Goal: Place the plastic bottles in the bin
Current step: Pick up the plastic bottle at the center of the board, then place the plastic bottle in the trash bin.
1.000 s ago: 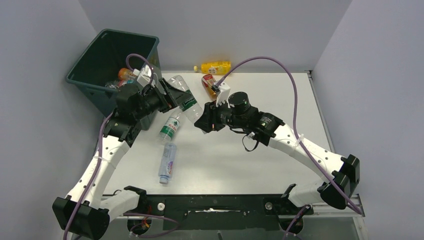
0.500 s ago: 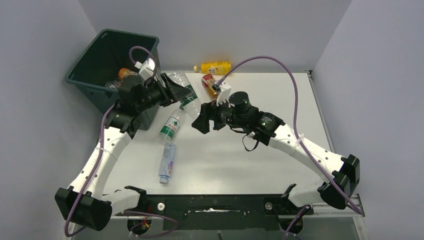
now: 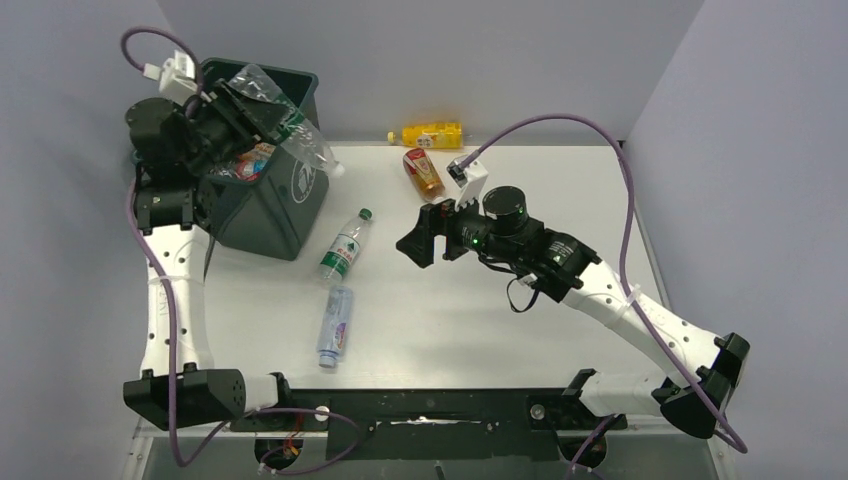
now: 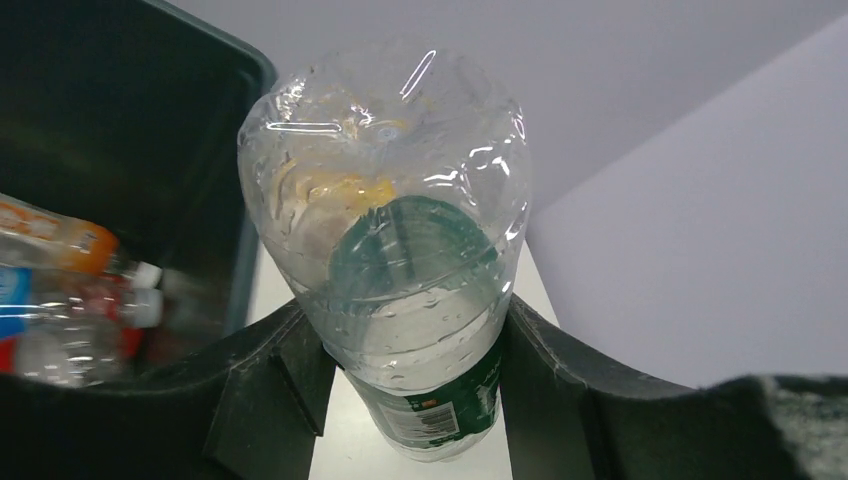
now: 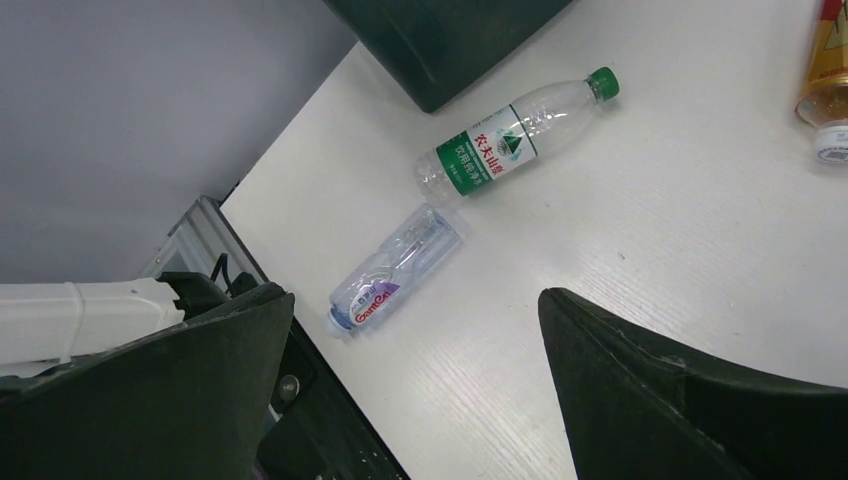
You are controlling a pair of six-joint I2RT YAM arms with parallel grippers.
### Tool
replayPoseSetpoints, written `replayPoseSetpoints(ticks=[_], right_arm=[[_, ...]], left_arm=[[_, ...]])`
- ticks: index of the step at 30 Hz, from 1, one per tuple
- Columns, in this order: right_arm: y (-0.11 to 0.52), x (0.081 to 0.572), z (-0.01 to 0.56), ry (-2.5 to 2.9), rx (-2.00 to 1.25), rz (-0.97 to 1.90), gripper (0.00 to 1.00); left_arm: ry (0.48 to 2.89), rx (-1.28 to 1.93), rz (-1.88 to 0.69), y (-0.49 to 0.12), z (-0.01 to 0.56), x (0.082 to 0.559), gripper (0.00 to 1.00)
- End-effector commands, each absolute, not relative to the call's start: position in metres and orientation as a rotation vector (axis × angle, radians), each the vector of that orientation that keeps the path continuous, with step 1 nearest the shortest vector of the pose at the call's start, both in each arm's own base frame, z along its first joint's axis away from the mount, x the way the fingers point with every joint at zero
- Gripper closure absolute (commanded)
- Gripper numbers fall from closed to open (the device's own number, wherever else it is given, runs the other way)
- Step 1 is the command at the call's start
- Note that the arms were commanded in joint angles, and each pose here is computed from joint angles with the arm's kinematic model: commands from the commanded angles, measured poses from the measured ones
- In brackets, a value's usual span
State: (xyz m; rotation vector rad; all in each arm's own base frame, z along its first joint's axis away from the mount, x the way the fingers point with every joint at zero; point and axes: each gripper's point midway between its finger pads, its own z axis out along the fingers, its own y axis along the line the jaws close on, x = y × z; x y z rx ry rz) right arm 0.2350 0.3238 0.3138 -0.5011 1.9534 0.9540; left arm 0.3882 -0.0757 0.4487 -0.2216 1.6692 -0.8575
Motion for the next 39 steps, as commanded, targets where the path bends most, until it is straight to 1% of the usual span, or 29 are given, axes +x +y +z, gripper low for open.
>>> replayPoseSetpoints(ticks=[1, 4, 11, 16, 23, 25, 28, 29, 30, 33, 35, 39], right_arm=[[0.311, 0.238, 0.315, 1.939, -0.474, 0.910, 0.00], [0.309, 0.239, 0.309, 1.953, -0.468, 0.902, 0.00], [0.300, 0.243, 0.301, 1.982, -0.458, 0.874, 0.01], [0.289, 0.259, 0.290, 2.005, -0.421, 0.855, 0.02], [0.262, 0.305, 0.261, 2.099, -0.326, 0.735, 0.01], [0.256, 0.317, 0.251, 2.134, -0.320, 0.690, 0.01], [0.251, 0.337, 0.237, 2.165, -0.314, 0.643, 0.00], [0.250, 0.343, 0.232, 2.174, -0.313, 0.639, 0.01], [0.249, 0.350, 0.229, 2.177, -0.310, 0.637, 0.01], [0.246, 0.370, 0.215, 2.198, -0.294, 0.633, 0.03], [0.244, 0.386, 0.203, 2.219, -0.286, 0.621, 0.04], [0.240, 0.416, 0.184, 2.254, -0.305, 0.581, 0.07]], left_arm=[[1.557, -0.200, -0.799, -0.031, 0.489, 0.387, 0.50], [1.516, -0.250, -0.743, 0.001, 0.502, 0.393, 0.50], [1.431, -0.328, -0.724, 0.055, 0.517, 0.405, 0.50], [1.419, -0.396, -0.708, 0.090, 0.507, 0.417, 0.50], [1.469, -0.495, -0.631, 0.122, 0.472, 0.439, 0.47], [1.505, -0.515, -0.605, 0.128, 0.459, 0.444, 0.44], [1.555, -0.544, -0.538, 0.135, 0.443, 0.451, 0.34], [1.574, -0.548, -0.524, 0.135, 0.438, 0.453, 0.32], [1.588, -0.547, -0.506, 0.135, 0.436, 0.456, 0.28], [1.647, -0.548, -0.445, 0.132, 0.426, 0.465, 0.22], [1.677, -0.543, -0.406, 0.128, 0.422, 0.470, 0.19], [1.729, -0.526, -0.354, 0.113, 0.416, 0.473, 0.17]])
